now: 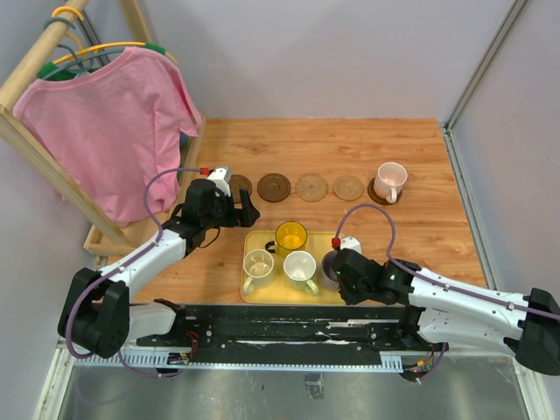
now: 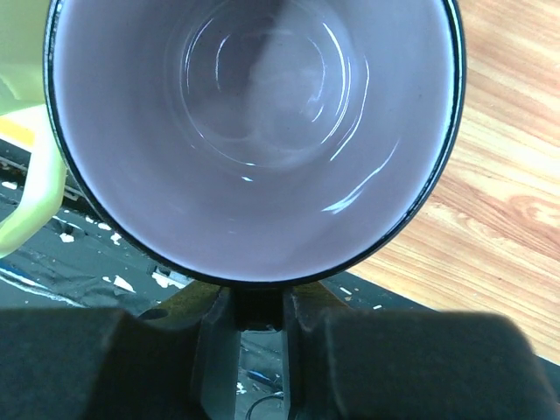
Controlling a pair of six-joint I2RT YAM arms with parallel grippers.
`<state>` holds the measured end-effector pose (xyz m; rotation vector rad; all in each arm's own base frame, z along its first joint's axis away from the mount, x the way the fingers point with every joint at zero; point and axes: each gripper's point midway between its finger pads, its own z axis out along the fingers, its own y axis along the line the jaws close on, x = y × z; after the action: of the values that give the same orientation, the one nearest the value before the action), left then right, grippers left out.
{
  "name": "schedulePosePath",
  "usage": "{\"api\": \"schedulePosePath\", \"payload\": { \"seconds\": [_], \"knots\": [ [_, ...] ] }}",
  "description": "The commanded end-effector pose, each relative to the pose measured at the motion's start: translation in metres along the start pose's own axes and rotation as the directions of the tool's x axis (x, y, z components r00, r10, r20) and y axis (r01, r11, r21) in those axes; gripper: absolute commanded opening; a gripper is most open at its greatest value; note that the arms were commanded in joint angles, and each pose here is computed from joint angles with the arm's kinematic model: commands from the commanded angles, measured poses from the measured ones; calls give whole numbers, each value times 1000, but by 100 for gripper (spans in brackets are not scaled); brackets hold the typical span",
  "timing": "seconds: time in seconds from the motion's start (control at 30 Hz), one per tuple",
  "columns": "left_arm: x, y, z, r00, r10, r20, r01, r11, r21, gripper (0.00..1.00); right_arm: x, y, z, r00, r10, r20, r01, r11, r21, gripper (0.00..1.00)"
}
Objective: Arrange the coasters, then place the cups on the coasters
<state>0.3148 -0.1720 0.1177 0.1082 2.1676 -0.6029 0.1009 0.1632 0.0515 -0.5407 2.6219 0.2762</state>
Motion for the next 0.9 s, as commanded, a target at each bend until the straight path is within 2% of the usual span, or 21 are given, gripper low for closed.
{"api": "schedulePosePath", "payload": {
  "seconds": [0.0, 0.4, 0.67, 0.87],
  "knots": [
    [-10, -8, -3, 999, 12, 39, -13, 1000, 28, 100, -25, 0, -11, 995, -12, 96, 10, 1000, 28, 1],
    [-23, -11, -4, 997, 24, 76, -26, 999, 29, 100, -113, -15, -51, 954, -101, 281, 32, 971, 239, 1],
    [-31, -12, 1, 995, 28, 93, -31, 999, 25, 100, -177, -47, -50, 945, -44, 324, -53, 957, 285, 1],
    [-35, -11, 11, 996, 36, 84, -38, 999, 20, 100, -218, -82, -30, 948, 27, 316, -118, 955, 272, 1]
  ]
}}
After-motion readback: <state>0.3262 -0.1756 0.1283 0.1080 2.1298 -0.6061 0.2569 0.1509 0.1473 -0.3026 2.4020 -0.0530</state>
